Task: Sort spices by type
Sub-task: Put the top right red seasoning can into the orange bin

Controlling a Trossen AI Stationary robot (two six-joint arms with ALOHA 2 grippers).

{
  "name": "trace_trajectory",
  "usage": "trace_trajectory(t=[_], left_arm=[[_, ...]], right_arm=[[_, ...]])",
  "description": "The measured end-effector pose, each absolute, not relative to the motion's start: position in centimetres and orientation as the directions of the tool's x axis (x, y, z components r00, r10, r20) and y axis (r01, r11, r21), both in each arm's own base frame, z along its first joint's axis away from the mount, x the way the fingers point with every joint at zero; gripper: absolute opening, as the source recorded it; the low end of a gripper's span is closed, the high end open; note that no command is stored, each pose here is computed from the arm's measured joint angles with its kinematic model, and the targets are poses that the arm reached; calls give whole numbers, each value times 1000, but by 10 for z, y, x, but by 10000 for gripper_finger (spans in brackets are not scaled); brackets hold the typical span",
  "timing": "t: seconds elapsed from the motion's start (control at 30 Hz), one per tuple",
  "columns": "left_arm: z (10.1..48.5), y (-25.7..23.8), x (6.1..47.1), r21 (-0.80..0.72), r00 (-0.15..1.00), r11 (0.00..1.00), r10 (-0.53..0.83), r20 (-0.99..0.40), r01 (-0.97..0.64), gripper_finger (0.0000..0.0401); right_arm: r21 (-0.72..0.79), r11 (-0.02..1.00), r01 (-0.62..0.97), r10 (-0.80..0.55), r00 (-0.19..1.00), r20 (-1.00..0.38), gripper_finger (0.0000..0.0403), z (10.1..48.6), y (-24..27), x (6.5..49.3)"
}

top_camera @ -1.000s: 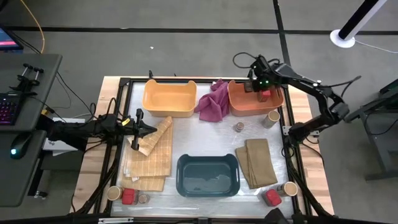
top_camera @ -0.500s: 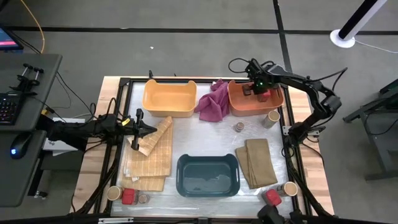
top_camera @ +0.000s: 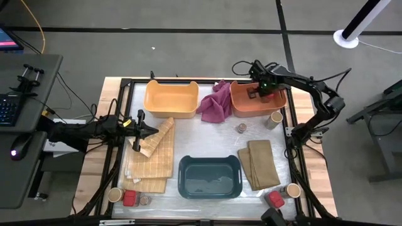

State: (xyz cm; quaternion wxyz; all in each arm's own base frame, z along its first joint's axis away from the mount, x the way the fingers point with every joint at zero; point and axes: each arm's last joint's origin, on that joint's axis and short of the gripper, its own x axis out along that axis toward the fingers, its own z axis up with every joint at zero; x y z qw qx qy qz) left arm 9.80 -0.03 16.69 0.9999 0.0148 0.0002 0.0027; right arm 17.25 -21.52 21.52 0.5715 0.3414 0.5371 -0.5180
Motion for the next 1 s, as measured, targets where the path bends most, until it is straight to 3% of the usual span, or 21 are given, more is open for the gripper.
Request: trace_trajectory(t=[0.27, 0.53, 0.87, 1.0], left_arm=[[167, 0, 98, 30, 1000, 1000, 6, -1, -6, 0], [167, 0, 98, 30, 1000, 1000, 5, -1, -5, 0], [167, 0, 98, 30, 1000, 1000, 5, -1, -5, 0], [167, 0, 98, 30, 1000, 1000, 5, 0, -5, 0]], right_arm=[[-219, 247, 944, -218, -166, -962, 0, 215, -213, 169], [-162, 259, 952, -253, -95, -963, 0, 216, -213, 179], [-128, 92, 987, -326, -92, -941, 0, 217, -226, 174], [-132, 70, 989, -316, -104, -943, 0, 214, -231, 170]])
